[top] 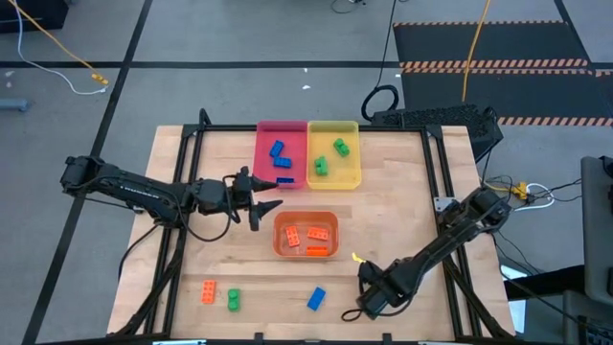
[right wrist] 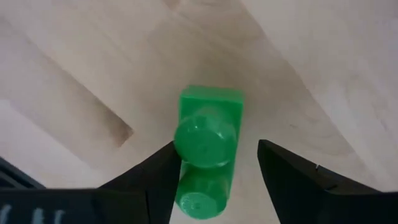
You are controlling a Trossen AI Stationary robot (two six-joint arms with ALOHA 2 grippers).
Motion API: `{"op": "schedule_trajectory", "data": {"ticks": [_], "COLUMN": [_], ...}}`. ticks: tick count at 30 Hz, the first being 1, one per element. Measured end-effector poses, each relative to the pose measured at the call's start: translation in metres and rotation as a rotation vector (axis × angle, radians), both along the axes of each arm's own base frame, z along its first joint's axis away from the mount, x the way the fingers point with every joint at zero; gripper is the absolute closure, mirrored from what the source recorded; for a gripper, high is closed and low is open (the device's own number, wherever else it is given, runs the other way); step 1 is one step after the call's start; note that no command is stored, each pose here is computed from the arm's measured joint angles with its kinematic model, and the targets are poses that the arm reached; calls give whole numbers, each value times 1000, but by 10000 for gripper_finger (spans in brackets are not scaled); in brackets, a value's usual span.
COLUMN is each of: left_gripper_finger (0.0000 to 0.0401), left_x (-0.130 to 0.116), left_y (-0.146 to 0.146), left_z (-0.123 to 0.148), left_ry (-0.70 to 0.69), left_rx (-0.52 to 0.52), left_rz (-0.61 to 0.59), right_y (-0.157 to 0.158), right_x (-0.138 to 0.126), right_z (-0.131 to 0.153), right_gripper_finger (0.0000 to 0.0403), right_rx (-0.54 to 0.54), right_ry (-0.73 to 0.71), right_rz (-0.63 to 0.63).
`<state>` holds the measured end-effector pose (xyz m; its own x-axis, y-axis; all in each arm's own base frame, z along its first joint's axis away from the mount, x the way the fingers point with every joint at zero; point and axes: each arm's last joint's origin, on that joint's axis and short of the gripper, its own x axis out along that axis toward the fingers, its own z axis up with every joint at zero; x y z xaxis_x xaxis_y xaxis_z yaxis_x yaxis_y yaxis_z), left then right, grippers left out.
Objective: Sort & place blocks by color
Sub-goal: Put the green game piece into the yellow bin
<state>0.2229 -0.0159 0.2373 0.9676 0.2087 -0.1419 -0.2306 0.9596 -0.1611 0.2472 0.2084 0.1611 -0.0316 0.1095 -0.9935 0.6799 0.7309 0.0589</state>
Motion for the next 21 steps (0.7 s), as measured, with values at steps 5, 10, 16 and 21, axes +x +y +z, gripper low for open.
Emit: {"op": "schedule_trajectory", "data": {"ticks": [5, 10, 16, 21], "left_gripper_finger": [141, 141, 141, 141], "left_x": [0, 0, 0, 0], "left_y": [0, 0, 0, 0], "left_z": [0, 0, 0, 0], "left_ry": [0, 0, 1, 1], "left_rx": [0, 0, 0, -1], "left_rz": [0, 0, 0, 0], "right_y": [-3, -7, -17, -41], "right_x": [-2, -6, -8, -6], "right_z": [-11, -15, -9, 18], "right_gripper_finger": [240, 272, 272, 272], "right_rx": [-28, -39, -74, -171], "right_ry": [32, 48, 65, -35], "right_rz": [21, 63, 110, 126]}}
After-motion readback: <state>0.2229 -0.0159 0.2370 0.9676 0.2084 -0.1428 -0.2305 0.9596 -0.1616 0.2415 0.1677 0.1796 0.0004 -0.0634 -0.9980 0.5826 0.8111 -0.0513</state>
